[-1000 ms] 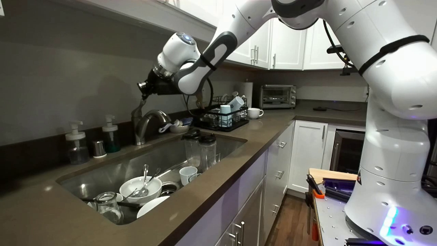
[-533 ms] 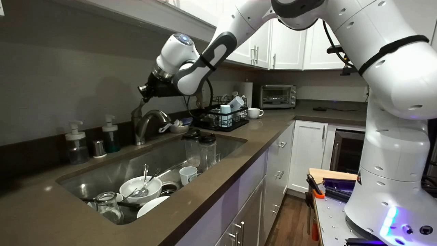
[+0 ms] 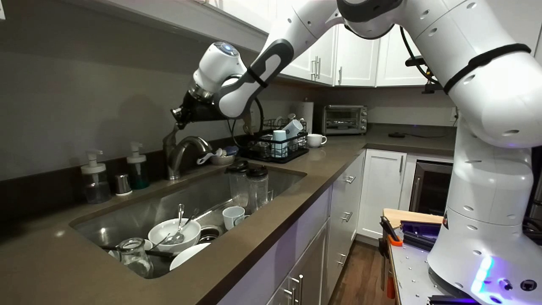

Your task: Push the faucet handle upwards

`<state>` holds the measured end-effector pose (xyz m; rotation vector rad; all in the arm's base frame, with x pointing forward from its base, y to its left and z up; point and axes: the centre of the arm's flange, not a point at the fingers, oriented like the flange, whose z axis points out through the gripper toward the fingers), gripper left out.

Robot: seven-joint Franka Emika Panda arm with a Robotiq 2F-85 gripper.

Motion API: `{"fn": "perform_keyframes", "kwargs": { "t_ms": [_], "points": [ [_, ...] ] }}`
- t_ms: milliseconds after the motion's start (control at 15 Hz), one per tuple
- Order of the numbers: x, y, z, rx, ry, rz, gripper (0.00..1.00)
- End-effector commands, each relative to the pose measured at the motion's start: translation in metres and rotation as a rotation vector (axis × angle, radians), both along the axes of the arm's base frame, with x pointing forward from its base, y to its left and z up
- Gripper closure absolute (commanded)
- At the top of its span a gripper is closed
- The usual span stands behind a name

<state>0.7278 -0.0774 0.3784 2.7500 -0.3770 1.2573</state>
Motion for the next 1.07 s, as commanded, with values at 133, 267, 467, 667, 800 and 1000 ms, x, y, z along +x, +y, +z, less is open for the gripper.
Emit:
{"fn": "perform_keyframes", "kwargs": {
  "t_ms": [133,267,467,667,800,1000],
  "points": [
    [0.012,-0.007,-0.007,0.008,0.027,0.022,0.96],
    [0.015,-0.01,-0.009,0.009,0.002,0.019,0.96],
    [0.019,-0.012,-0.004,-0.005,-0.031,0.013,0.96],
    [0.021,-0.012,-0.005,-0.003,-0.036,0.014,0.96],
    [0.023,-0.01,-0.008,-0.001,-0.035,0.015,0.96],
    [0.027,-0.01,-0.01,0.0,-0.051,0.014,0.96]
  ]
}}
